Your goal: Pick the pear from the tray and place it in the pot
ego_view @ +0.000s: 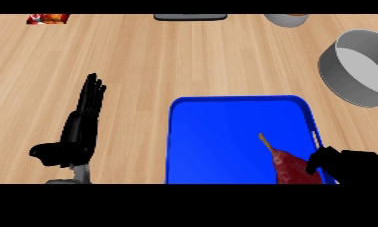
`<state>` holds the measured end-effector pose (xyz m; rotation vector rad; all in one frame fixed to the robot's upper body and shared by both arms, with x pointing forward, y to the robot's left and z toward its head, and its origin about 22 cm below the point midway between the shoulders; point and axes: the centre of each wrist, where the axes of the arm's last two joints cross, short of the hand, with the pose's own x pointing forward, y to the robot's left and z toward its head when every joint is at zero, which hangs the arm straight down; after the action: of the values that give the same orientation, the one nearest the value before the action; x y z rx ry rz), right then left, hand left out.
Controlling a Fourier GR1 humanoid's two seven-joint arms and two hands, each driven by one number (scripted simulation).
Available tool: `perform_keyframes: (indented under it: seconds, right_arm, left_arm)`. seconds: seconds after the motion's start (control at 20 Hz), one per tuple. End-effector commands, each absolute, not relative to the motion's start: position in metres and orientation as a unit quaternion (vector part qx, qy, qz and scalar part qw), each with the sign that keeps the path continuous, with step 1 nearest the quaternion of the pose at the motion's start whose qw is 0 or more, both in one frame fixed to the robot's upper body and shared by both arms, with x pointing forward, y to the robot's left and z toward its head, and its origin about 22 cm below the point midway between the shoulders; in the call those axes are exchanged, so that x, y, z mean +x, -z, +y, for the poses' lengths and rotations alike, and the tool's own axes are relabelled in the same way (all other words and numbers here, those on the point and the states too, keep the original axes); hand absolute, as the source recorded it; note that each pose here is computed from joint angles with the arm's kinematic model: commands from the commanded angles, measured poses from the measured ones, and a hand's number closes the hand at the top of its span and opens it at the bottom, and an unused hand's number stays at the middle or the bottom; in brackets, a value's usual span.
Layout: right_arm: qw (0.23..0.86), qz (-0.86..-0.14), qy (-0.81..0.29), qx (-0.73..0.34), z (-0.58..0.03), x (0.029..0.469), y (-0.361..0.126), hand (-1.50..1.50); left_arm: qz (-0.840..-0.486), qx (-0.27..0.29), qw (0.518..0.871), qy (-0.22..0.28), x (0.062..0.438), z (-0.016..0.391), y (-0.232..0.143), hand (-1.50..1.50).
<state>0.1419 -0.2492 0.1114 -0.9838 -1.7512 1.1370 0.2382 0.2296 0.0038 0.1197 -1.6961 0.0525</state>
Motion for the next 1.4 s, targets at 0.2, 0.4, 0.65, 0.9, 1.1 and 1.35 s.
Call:
perform_keyframes:
  seconds: [0.2,0.4,0.65,0.9,1.1,1.35]
  right_arm:
    - [0.417,-0.674,-0.385,-0.472,-0.283,0.134,-0.142,1.5]
    - [0.443,-0.668,-0.332,-0.497,-0.312,0.175,-0.146,1.5]
    - [0.456,-0.643,-0.323,-0.524,-0.364,0.191,-0.154,1.5]
    - [0.465,-0.628,-0.314,-0.539,-0.41,0.229,-0.162,1.5]
    - [0.479,-0.609,-0.319,-0.545,-0.441,0.251,-0.16,1.5]
    - [0.502,-0.606,-0.331,-0.522,-0.482,0.267,-0.123,1.5]
  left_arm:
    - [-0.746,0.048,0.664,-0.018,0.238,0.237,0.002,0.0]
    - [-0.752,0.047,0.657,-0.007,0.251,0.231,-0.019,0.0]
    - [-0.75,0.048,0.659,-0.016,0.239,0.234,-0.007,0.0]
    - [-0.749,0.047,0.66,-0.022,0.242,0.214,-0.006,0.0]
    - [-0.76,0.049,0.648,-0.007,0.245,0.218,0.0,0.0]
    - [-0.75,0.04,0.66,-0.015,0.246,0.22,-0.002,0.0]
